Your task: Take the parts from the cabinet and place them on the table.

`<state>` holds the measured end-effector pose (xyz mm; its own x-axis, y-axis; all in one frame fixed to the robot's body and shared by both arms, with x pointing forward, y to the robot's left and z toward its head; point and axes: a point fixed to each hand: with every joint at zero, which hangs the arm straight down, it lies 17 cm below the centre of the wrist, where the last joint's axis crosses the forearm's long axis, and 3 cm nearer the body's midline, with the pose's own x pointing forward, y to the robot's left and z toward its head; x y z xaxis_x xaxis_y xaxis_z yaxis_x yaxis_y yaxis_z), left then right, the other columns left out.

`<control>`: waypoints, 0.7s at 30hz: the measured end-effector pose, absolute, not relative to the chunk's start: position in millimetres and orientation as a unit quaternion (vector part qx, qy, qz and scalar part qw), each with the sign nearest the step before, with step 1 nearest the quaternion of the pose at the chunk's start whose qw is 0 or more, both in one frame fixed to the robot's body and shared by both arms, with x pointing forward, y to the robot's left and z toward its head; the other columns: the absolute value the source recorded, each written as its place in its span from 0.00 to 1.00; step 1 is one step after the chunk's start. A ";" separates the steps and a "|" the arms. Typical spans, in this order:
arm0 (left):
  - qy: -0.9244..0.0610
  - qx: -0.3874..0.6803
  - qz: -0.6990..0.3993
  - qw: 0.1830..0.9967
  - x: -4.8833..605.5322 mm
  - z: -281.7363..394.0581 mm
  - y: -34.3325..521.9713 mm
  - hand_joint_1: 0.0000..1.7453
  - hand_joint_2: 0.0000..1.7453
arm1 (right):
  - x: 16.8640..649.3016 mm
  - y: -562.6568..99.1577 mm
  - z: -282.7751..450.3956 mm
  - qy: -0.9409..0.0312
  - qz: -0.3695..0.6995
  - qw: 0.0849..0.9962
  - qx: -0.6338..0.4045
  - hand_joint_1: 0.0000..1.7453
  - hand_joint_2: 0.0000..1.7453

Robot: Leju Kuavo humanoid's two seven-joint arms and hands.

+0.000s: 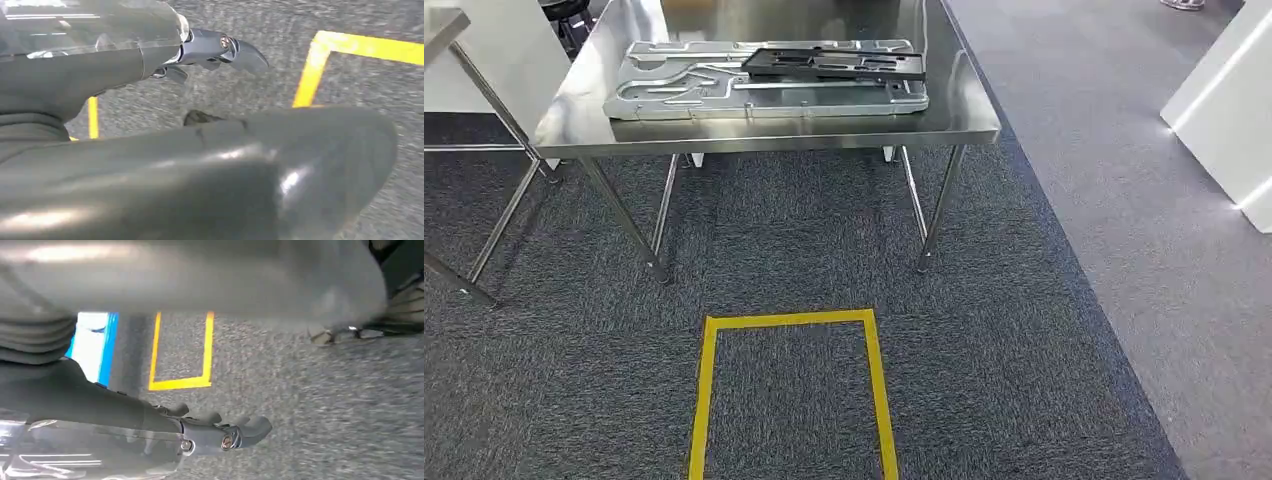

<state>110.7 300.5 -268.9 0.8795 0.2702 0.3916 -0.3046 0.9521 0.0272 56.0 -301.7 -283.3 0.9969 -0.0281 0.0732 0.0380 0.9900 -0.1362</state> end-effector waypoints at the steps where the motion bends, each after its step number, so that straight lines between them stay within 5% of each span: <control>1: -0.194 0.044 0.149 0.969 110.7 -269.0 300.5 0.00 0.00 | 55.6 -301.8 -283.3 -0.034 -0.017 0.997 -0.069 0.00 1.00; 9: -0.194 0.046 0.147 0.969 111.4 -269.0 301.6 0.00 0.00 | 51.8 -300.3 -283.6 -0.022 -0.023 0.997 -0.070 0.00 1.00; 10: -0.195 0.046 0.147 0.969 111.7 -268.9 301.7 0.00 1.00 | 51.2 -301.0 -283.6 -0.019 -0.024 0.997 -0.071 0.00 1.00; 13: -0.198 0.047 0.145 0.968 111.5 -268.6 302.0 0.00 1.00 | 49.2 -303.0 -283.8 -0.016 -0.024 0.997 -0.076 0.00 1.00; 14: -0.199 0.048 0.145 0.968 111.4 -268.6 302.4 0.00 1.00 | 48.5 -303.2 -283.8 -0.015 -0.024 0.997 -0.077 0.00 0.00; 21: -0.209 0.053 0.149 0.965 115.4 -267.0 307.5 0.00 1.00 | 53.0 -301.6 -283.6 -0.024 -0.042 0.996 -0.074 0.00 0.00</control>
